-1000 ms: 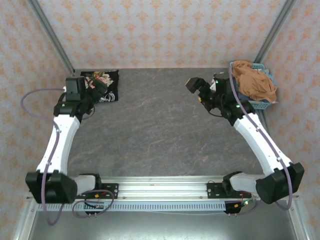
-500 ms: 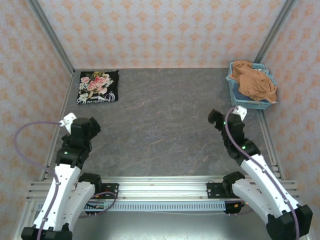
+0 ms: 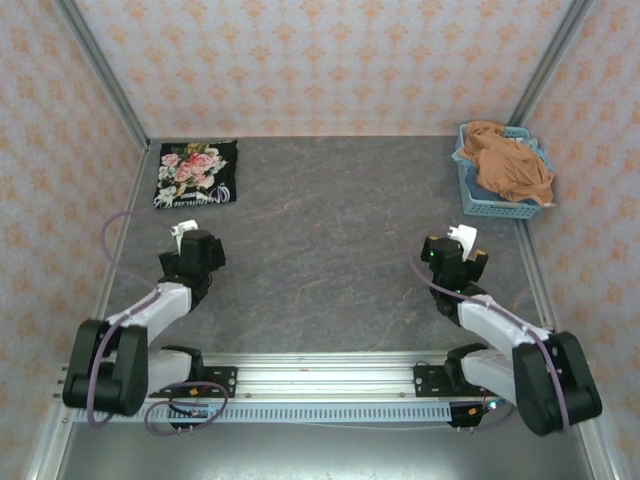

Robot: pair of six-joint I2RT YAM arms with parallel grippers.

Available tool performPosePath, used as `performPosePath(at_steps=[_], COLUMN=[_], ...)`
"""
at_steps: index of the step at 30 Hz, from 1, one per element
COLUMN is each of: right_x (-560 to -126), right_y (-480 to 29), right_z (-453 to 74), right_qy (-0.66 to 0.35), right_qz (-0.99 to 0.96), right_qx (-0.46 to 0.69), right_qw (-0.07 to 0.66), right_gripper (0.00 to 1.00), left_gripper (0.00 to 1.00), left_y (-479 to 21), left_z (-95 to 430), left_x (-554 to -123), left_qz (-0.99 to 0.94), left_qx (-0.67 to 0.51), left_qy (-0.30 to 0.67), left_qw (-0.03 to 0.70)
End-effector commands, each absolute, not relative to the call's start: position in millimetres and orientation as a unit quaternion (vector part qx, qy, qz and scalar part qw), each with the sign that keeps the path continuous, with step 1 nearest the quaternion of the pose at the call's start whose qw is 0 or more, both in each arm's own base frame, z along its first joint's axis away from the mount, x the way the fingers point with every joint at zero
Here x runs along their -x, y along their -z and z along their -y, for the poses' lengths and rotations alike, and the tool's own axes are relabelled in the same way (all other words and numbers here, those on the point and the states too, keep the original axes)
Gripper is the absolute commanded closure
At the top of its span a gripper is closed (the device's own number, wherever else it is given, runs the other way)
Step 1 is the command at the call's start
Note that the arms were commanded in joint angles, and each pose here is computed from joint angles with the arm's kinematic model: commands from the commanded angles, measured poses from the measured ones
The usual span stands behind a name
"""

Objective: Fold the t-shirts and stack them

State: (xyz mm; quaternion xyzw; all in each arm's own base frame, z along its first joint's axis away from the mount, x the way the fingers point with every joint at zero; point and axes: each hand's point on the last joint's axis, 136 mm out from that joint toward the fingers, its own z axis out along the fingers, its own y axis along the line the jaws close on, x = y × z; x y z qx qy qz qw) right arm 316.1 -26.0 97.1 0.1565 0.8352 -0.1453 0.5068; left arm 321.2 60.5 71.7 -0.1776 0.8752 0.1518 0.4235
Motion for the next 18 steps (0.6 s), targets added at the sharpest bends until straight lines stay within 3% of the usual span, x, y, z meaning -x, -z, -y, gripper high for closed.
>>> performPosePath(at_steps=[1, 8, 14, 18], right_x=[-350, -373, -374, -381], right_y=[-124, -117, -109, -93], right_z=[22, 36, 54, 50], right_qy=[0.113, 0.104, 0.074, 0.056], right_qz=[-0.802, -0.813, -0.793, -0.794], right_qx=[-0.165, -0.176, -0.194, -0.182], right_qw=[0.563, 0.545, 0.573, 0.578], right_gripper=[0.01, 0.01, 0.01, 0.01], left_gripper=[0.00, 0.00, 0.00, 0.00], left_y=[-111, -109, -118, -117], left_z=[-62, -74, -77, -80], left_x=[-366, -387, -353, -350], left_qz=[-0.837, -0.826, -0.769, -0.766], left_qx=[0.179, 0.193, 0.213, 0.223], left_qy=[-0.136, -0.121, -0.112, -0.123], left_qw=[0.498, 0.516, 0.592, 0.590])
